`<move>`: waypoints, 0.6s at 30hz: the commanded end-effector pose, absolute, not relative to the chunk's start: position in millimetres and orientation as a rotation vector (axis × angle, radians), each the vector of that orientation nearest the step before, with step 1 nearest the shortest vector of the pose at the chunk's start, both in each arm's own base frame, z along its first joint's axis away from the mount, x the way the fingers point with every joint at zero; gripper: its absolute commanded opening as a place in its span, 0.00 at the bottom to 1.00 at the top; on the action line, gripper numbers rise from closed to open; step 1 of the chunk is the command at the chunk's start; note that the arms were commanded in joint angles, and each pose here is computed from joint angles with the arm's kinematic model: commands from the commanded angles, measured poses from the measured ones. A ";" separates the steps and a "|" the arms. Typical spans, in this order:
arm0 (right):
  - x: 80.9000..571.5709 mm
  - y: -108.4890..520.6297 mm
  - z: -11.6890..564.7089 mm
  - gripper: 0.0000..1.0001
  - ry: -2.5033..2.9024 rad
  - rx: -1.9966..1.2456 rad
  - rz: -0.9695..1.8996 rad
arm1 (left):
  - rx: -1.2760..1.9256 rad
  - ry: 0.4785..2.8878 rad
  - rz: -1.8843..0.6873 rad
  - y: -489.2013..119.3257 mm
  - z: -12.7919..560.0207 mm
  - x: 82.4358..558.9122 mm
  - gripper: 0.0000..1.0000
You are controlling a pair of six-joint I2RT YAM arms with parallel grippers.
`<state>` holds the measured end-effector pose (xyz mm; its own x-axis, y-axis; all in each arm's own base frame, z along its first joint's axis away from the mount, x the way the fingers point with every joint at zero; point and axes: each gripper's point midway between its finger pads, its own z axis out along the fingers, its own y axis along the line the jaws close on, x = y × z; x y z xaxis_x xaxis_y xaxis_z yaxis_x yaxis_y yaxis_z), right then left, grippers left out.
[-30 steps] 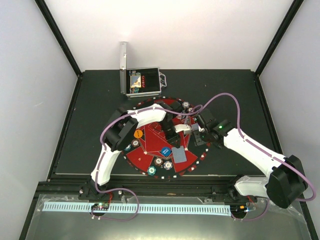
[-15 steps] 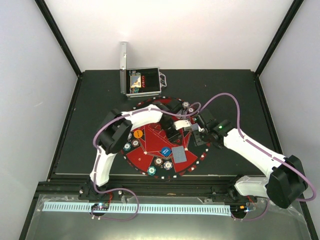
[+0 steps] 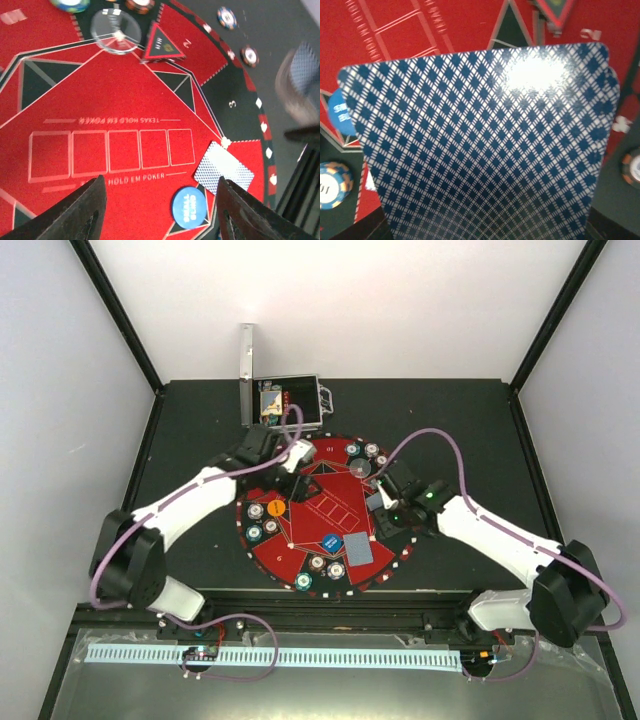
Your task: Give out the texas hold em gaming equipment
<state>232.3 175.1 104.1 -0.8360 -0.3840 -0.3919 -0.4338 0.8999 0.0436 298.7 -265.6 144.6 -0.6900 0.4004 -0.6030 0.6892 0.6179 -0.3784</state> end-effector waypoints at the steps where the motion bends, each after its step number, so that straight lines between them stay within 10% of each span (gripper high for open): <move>1: 222.6 224.5 115.7 0.60 2.581 -0.858 0.307 | 0.460 2.305 -1.049 -244.2 196.0 298.4 0.64; 18: 177.4 306.5 135.8 0.60 2.385 -1.229 0.549 | 0.476 2.459 -1.523 -251.5 172.4 226.1 0.74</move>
<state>179.4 290.2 121.2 -0.5775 -0.6710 -0.4651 -0.7976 0.5852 0.1461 236.0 -244.1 180.7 -0.9023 0.1225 -0.4133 0.4205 0.4613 -0.7813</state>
